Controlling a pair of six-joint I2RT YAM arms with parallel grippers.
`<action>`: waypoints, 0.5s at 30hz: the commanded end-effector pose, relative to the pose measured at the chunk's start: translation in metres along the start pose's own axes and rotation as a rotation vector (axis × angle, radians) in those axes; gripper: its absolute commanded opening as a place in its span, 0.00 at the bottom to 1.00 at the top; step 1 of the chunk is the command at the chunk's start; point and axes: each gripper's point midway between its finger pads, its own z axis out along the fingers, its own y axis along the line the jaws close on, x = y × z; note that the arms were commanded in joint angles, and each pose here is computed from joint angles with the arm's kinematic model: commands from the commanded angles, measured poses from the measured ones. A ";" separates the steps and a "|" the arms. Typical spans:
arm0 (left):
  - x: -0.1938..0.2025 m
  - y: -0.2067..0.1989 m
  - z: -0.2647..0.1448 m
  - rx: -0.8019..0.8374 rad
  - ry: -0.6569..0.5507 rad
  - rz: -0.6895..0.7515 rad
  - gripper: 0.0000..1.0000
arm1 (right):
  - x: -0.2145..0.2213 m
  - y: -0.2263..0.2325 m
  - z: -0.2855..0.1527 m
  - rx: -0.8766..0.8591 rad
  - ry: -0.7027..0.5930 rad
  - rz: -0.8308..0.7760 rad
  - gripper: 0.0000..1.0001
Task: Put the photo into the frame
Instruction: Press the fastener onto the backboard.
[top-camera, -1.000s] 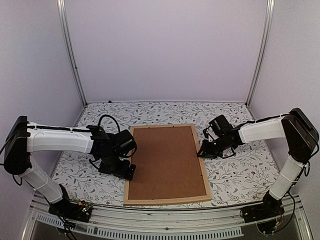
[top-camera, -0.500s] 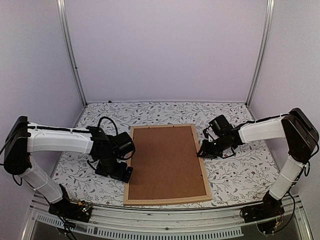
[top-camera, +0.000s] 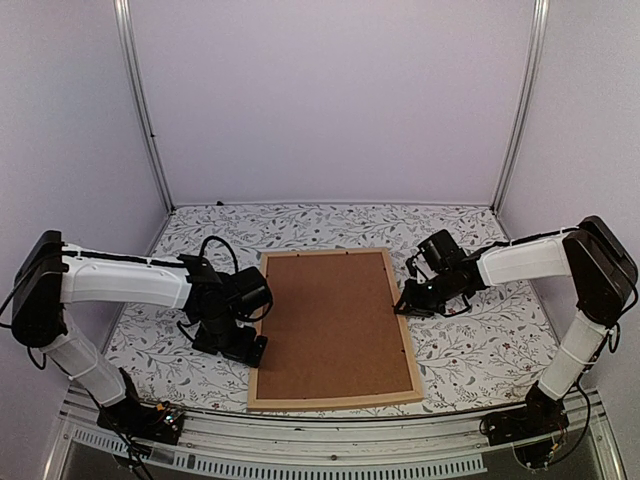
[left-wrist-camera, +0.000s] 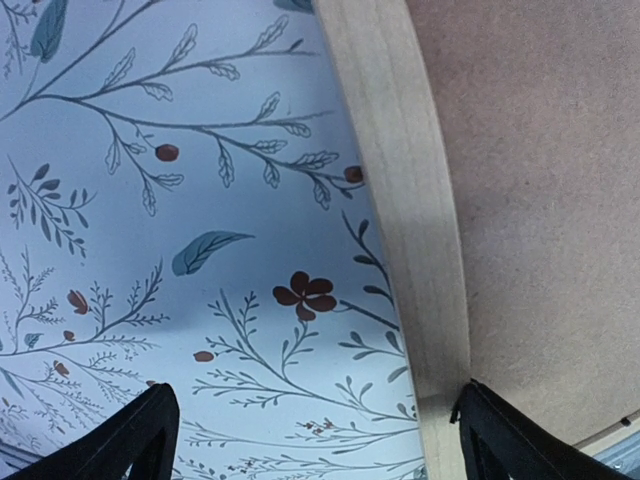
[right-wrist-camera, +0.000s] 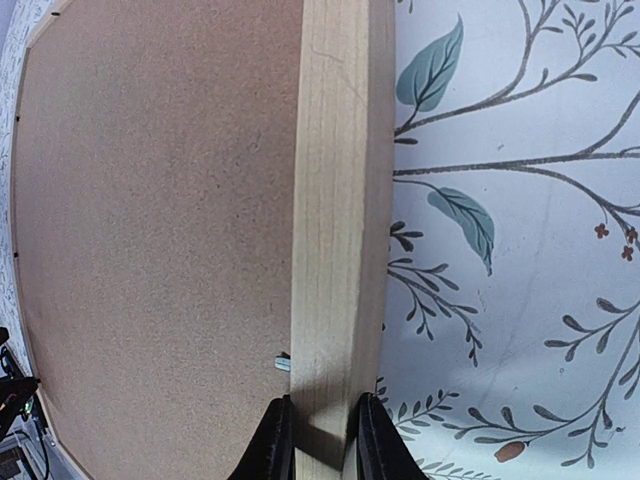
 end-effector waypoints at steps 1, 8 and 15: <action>0.001 0.000 0.007 0.009 0.013 0.001 1.00 | 0.048 -0.020 0.021 0.061 0.163 0.017 0.08; 0.001 -0.006 0.014 0.018 0.027 0.010 1.00 | 0.049 -0.020 0.020 0.063 0.164 0.016 0.08; 0.000 -0.015 0.020 0.010 0.041 0.035 1.00 | 0.049 -0.020 0.021 0.062 0.166 0.015 0.08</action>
